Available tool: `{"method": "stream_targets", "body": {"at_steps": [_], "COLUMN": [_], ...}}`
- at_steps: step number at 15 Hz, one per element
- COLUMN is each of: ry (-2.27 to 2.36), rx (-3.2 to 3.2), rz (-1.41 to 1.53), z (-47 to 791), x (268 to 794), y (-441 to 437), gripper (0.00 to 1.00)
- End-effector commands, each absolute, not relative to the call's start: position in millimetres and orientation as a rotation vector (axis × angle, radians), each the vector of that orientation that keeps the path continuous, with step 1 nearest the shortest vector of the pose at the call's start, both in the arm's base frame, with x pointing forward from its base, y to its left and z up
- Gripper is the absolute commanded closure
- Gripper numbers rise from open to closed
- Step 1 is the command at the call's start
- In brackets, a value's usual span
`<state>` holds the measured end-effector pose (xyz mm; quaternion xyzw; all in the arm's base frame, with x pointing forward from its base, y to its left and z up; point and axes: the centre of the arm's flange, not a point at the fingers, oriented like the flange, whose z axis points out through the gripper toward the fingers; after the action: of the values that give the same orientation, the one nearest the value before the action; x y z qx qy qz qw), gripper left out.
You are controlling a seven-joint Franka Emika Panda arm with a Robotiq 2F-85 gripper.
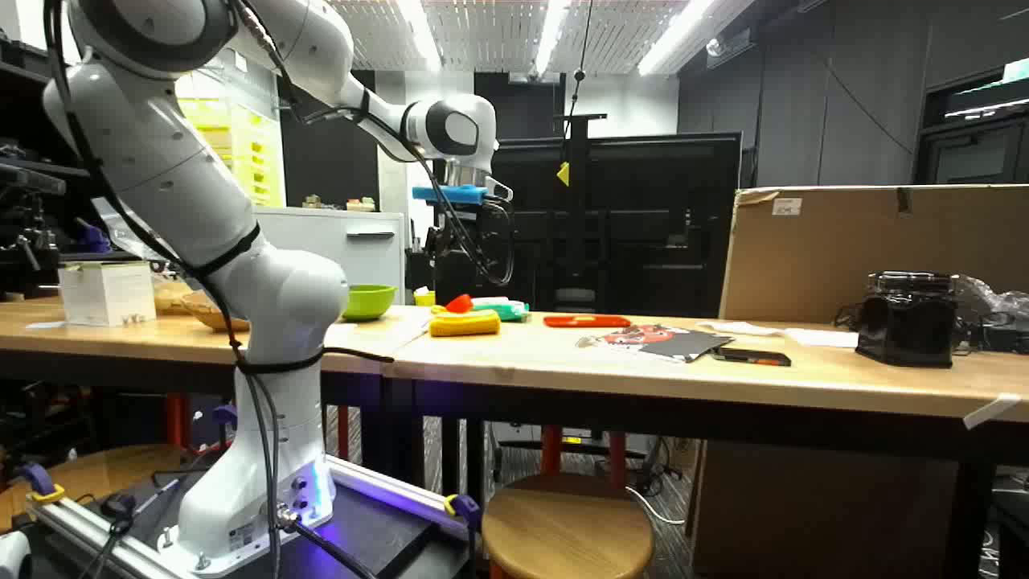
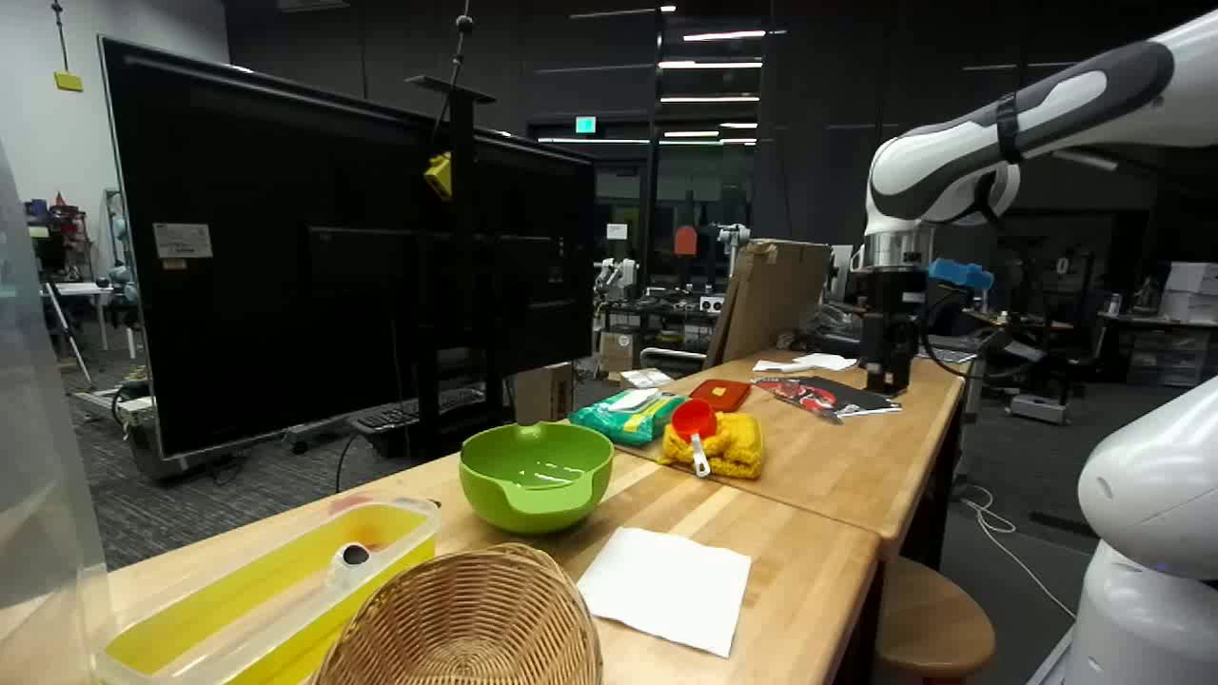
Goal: Remove the orange pot from the yellow cloth and put it on the table
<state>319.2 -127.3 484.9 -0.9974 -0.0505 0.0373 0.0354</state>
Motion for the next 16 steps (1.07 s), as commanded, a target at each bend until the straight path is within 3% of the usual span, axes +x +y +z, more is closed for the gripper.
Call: {"method": "stream_targets", "body": {"at_steps": [1,11,16], "ry": [-0.155,-0.155,-0.38], "rx": [-3.065,-3.065,-3.074], "rz": [0.114,0.114,0.019], "z": [485.0,485.0,481.2], "x": [319.2,319.2,326.9], "y": [-127.3,-127.3,-116.6], "gripper": [0.0,0.0,0.0]}}
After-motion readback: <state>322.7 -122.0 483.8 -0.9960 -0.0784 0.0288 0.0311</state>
